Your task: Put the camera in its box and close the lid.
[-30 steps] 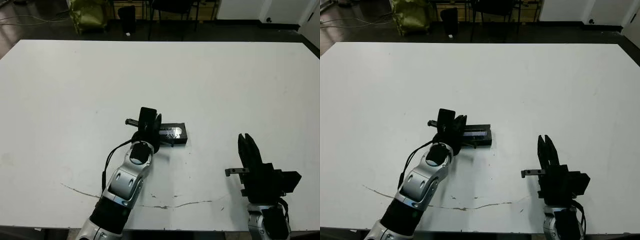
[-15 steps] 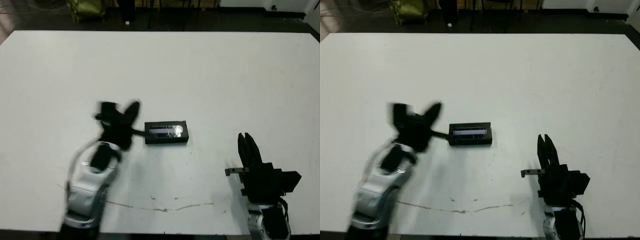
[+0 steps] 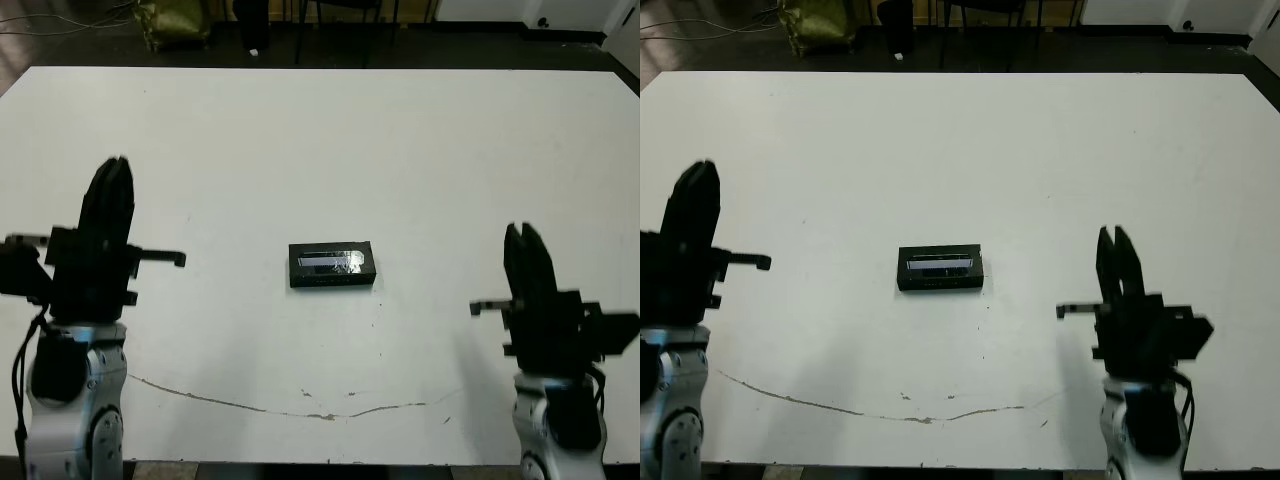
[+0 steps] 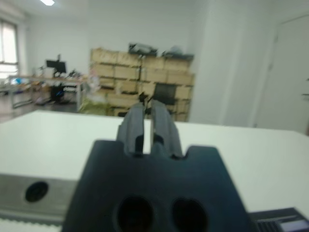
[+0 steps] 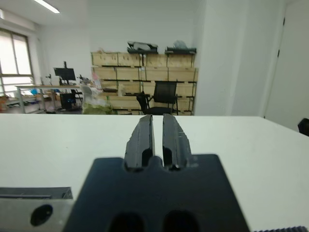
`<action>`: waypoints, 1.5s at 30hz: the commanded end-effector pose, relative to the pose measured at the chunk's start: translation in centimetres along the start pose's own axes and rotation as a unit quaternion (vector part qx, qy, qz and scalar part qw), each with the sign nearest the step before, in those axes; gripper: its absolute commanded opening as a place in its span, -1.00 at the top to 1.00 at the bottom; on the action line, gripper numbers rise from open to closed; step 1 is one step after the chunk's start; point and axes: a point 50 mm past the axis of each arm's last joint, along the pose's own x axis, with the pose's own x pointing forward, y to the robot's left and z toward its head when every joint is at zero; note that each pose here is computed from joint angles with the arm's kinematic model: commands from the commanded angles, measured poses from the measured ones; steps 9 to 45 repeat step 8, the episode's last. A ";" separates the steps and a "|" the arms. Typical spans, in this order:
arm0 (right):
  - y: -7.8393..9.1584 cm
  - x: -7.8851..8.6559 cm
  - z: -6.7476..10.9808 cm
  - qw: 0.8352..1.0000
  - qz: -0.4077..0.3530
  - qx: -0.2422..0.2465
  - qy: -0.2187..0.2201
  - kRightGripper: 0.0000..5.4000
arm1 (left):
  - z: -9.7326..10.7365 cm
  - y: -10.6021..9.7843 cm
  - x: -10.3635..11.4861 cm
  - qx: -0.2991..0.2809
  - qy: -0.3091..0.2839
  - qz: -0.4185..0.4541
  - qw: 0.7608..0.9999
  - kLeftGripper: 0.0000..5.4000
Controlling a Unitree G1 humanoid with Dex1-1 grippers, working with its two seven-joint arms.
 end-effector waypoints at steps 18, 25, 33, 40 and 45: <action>0.4 0.5 -0.8 0.999 -0.022 -0.010 0.045 1.00 | -2.7 -1.3 -1.1 -0.008 0.059 0.013 0.998 0.99; 0.4 0.5 -0.8 0.999 -0.022 -0.010 0.045 1.00 | -2.7 -1.3 -1.1 -0.008 0.059 0.013 0.998 0.99; 0.4 0.5 -0.8 0.999 -0.022 -0.010 0.045 1.00 | -2.7 -1.3 -1.1 -0.008 0.059 0.013 0.998 0.99; 0.4 0.5 -0.8 0.999 -0.022 -0.010 0.045 1.00 | -2.7 -1.3 -1.1 -0.008 0.059 0.013 0.998 0.99; 0.4 0.5 -0.8 0.999 -0.022 -0.010 0.045 1.00 | -2.7 -1.3 -1.1 -0.008 0.059 0.013 0.998 0.99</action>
